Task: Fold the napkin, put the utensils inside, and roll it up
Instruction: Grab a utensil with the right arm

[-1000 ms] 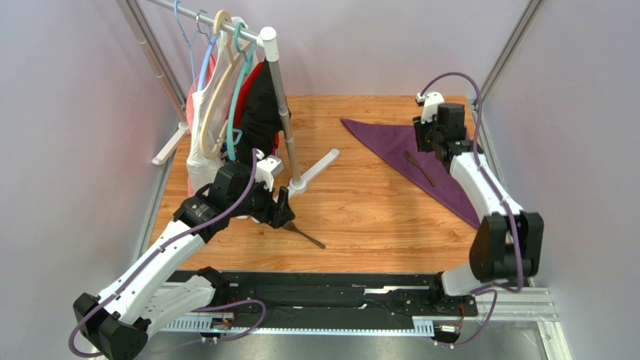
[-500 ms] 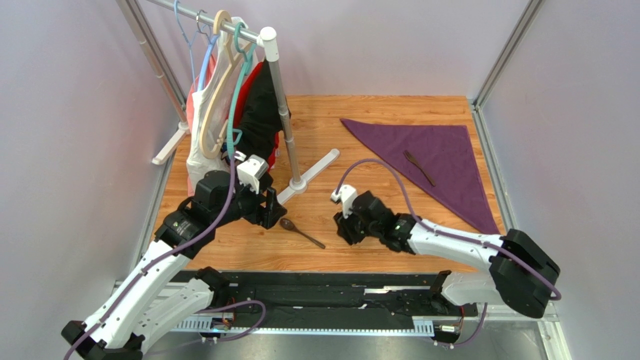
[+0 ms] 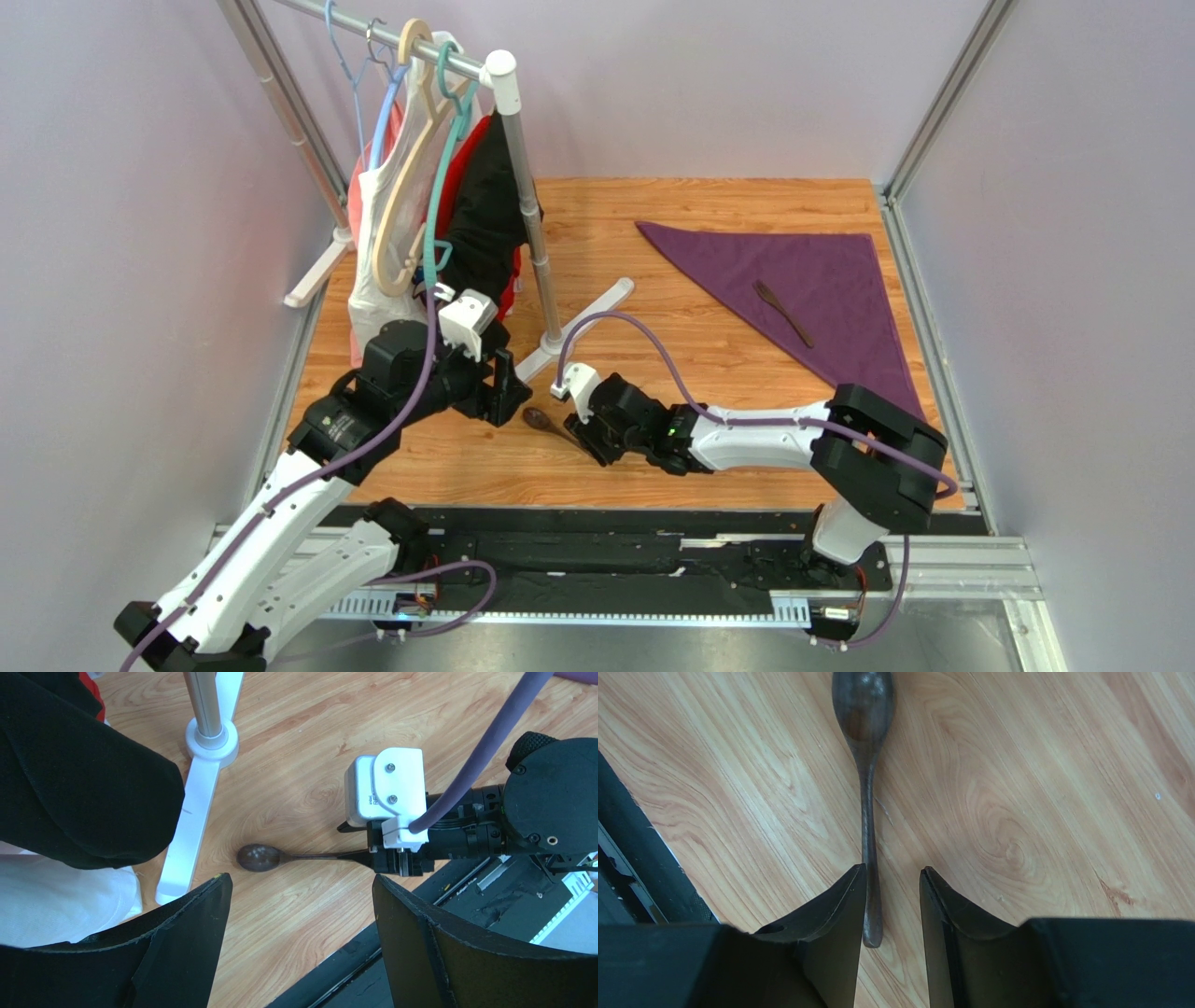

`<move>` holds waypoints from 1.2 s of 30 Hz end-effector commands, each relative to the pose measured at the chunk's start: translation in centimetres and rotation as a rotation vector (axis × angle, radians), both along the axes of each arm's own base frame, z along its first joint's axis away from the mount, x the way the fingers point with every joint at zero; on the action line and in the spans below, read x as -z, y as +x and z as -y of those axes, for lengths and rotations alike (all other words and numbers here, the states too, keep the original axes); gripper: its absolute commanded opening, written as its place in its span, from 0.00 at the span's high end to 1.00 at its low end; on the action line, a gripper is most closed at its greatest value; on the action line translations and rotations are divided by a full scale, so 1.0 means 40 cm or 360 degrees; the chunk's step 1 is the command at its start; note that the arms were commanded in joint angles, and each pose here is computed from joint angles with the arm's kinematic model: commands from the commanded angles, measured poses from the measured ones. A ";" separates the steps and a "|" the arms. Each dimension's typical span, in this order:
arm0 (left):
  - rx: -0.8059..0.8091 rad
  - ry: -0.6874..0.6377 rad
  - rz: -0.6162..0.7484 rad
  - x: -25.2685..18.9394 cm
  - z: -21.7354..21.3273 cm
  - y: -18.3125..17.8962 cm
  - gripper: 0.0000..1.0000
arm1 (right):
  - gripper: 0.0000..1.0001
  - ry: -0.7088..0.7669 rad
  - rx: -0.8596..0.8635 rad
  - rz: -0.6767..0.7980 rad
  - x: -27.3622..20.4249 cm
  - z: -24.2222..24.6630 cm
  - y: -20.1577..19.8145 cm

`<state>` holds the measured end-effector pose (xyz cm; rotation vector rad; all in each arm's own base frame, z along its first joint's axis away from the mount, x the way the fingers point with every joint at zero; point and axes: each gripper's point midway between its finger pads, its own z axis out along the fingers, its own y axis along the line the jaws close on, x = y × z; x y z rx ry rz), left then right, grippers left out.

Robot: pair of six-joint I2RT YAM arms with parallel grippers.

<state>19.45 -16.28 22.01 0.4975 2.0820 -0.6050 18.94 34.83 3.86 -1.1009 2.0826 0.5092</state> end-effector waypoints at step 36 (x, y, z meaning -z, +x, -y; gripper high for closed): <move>-0.0012 -0.0058 0.0047 -0.027 -0.006 -0.001 0.17 | 1.00 -0.0060 0.0495 0.0226 -0.223 0.292 0.087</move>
